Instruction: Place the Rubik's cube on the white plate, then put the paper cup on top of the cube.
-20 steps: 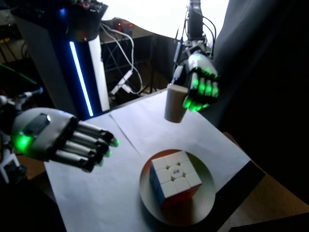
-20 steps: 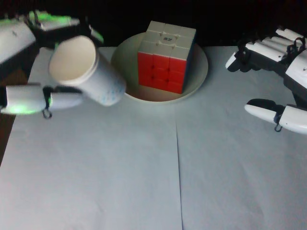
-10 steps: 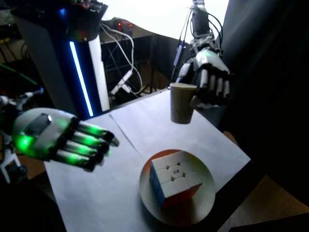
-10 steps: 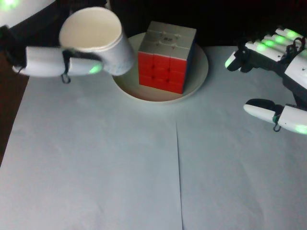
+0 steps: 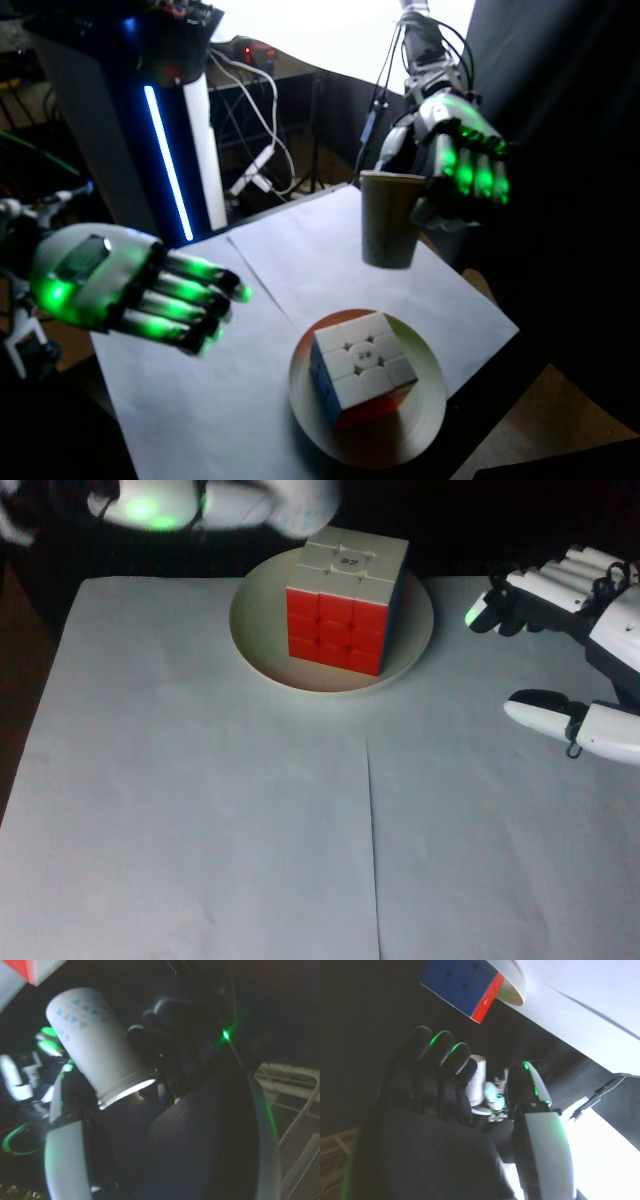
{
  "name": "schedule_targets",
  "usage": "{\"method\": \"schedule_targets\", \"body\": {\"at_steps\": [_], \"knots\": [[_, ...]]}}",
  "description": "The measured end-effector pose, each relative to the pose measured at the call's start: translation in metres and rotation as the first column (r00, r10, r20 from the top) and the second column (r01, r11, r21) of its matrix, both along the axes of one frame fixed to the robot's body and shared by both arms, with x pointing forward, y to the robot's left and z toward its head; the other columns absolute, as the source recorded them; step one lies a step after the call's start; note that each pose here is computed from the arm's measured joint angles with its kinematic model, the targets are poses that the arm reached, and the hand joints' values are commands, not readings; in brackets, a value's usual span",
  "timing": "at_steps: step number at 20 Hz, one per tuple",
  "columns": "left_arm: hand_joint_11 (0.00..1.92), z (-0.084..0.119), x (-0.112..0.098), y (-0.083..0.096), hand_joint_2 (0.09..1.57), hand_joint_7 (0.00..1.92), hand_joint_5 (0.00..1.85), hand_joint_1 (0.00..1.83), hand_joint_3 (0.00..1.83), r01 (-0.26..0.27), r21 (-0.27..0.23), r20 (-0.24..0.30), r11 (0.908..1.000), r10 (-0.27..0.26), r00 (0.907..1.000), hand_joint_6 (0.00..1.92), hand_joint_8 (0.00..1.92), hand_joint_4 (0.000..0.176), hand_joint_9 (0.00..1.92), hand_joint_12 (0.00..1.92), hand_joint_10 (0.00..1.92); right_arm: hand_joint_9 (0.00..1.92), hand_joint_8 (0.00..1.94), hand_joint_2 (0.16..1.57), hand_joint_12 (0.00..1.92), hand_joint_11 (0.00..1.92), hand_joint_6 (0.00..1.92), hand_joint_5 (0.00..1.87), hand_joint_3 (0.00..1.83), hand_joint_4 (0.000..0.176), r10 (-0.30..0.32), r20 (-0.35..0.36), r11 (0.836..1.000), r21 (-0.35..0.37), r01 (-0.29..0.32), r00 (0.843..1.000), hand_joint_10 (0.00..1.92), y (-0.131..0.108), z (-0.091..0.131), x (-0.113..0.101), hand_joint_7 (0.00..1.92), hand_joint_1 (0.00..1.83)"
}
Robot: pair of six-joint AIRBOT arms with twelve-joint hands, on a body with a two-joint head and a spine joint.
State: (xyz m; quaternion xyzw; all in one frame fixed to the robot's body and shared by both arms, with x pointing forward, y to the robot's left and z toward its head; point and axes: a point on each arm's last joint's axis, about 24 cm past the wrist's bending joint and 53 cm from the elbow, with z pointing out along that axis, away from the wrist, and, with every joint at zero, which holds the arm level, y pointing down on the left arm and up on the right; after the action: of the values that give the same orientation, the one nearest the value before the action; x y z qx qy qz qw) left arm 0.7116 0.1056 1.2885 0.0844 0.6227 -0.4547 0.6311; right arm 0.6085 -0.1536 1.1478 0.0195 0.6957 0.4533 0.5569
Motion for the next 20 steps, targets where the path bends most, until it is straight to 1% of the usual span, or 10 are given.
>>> {"method": "schedule_targets", "body": {"at_steps": [1, 2, 3, 4, 7, 9, 11, 15, 17, 20], "knots": [[0.29, 0.002, 0.004, -0.005, 1.21, 0.41, 0.30, 0.96, 0.00, 0.001, 0.000, -0.003, 1.0000, -0.001, 1.0000, 1.23, 1.18, 0.079, 0.37, 1.92, 1.48, 0.20, 1.34, 1.27, 1.61, 0.00, 1.11, 0.12, 0.01, 0.000, -0.002, -0.001, 1.000, 0.000, 0.002, 1.000, 1.42, -0.001, -0.001, 0.000, 0.22, 0.89], [0.29, 0.003, 0.007, -0.010, 1.19, 0.45, 0.34, 0.96, 0.00, 0.002, -0.007, -0.008, 1.0000, -0.003, 1.0000, 1.16, 1.12, 0.075, 0.40, 1.92, 1.44, 0.20, 1.34, 1.27, 1.52, 0.00, 1.10, 0.13, 0.00, 0.000, -0.002, -0.004, 1.000, 0.001, 0.002, 1.000, 1.39, 0.000, -0.002, 0.000, 0.21, 0.91], [0.35, 0.000, 0.011, -0.014, 1.20, 0.48, 0.37, 0.95, 0.00, 0.003, 0.002, -0.018, 1.0000, -0.003, 0.9998, 1.12, 1.04, 0.034, 0.43, 1.92, 1.41, 0.20, 1.32, 1.25, 1.87, 0.02, 1.11, 0.14, 0.00, 0.000, -0.001, -0.005, 1.000, 0.002, 0.001, 1.000, 1.46, 0.001, -0.002, 0.000, 0.21, 0.92], [0.37, -0.009, 0.019, -0.020, 1.19, 0.48, 0.38, 0.93, 0.00, -0.001, 0.034, -0.045, 0.9994, 0.003, 0.9990, 1.11, 1.03, 0.022, 0.43, 1.92, 1.40, 0.20, 1.30, 1.24, 1.91, 0.03, 1.13, 0.13, 0.00, 0.000, 0.002, -0.006, 1.000, 0.003, -0.002, 1.000, 1.51, 0.002, -0.003, 0.000, 0.20, 0.96], [0.23, -0.020, 0.036, -0.024, 1.19, 0.46, 0.39, 0.99, 0.00, -0.025, 0.072, -0.090, 0.9971, 0.032, 0.9955, 1.11, 0.99, 0.019, 0.38, 1.84, 1.28, 0.22, 1.34, 1.26, 1.76, 0.00, 1.16, 0.11, 0.00, 0.000, 0.006, -0.004, 1.000, 0.001, -0.006, 1.000, 1.44, 0.003, -0.003, -0.001, 0.28, 0.88], [0.27, -0.029, 0.044, -0.030, 1.21, 0.44, 0.37, 0.99, 0.00, -0.039, 0.117, -0.102, 0.9924, 0.051, 0.9935, 1.15, 0.96, 0.000, 0.39, 1.85, 1.28, 0.17, 1.32, 1.24, 1.90, 0.00, 1.15, 0.12, 0.00, 0.000, 0.001, -0.007, 1.000, 0.003, -0.001, 1.000, 1.52, 0.002, -0.004, 0.000, 0.22, 0.92], [0.37, -0.039, 0.050, -0.035, 1.20, 0.48, 0.39, 1.00, 0.00, -0.048, 0.143, -0.125, 0.9886, 0.066, 0.9899, 1.17, 0.98, 0.000, 0.45, 1.87, 1.34, 0.17, 1.33, 1.25, 1.92, 0.02, 1.16, 0.10, 0.00, 0.000, 0.002, -0.008, 1.000, 0.002, -0.002, 1.000, 1.57, 0.002, -0.005, 0.000, 0.21, 0.92], [0.22, -0.053, 0.061, -0.037, 1.19, 0.48, 0.41, 1.05, 0.00, -0.059, 0.173, -0.166, 0.9831, 0.088, 0.9822, 1.16, 0.87, 0.000, 0.38, 1.90, 1.26, 0.20, 1.33, 1.25, 1.92, 0.03, 1.08, 0.14, 0.00, 0.000, 0.002, -0.010, 1.000, 0.003, -0.002, 1.000, 1.56, 0.003, -0.006, 0.000, 0.24, 0.90], [0.22, -0.060, 0.062, -0.040, 1.21, 0.46, 0.39, 1.05, 0.00, -0.061, 0.201, -0.171, 0.9776, 0.096, 0.9805, 1.19, 0.97, 0.000, 0.38, 1.89, 1.32, 0.20, 1.37, 1.25, 1.71, 0.00, 1.12, 0.13, 0.00, 0.000, 0.003, -0.009, 1.000, 0.003, -0.003, 1.000, 1.43, 0.003, -0.005, 0.000, 0.24, 0.89], [0.28, -0.065, 0.064, -0.045, 1.21, 0.49, 0.42, 1.07, 0.00, -0.062, 0.219, -0.176, 0.9737, 0.102, 0.9791, 1.07, 0.93, 0.000, 0.41, 1.85, 1.30, 0.19, 1.32, 1.24, 1.92, 0.13, 1.12, 0.12, 0.00, 0.000, 0.005, -0.012, 1.000, 0.005, -0.005, 1.000, 1.57, 0.004, -0.007, 0.000, 0.23, 0.91]]}}
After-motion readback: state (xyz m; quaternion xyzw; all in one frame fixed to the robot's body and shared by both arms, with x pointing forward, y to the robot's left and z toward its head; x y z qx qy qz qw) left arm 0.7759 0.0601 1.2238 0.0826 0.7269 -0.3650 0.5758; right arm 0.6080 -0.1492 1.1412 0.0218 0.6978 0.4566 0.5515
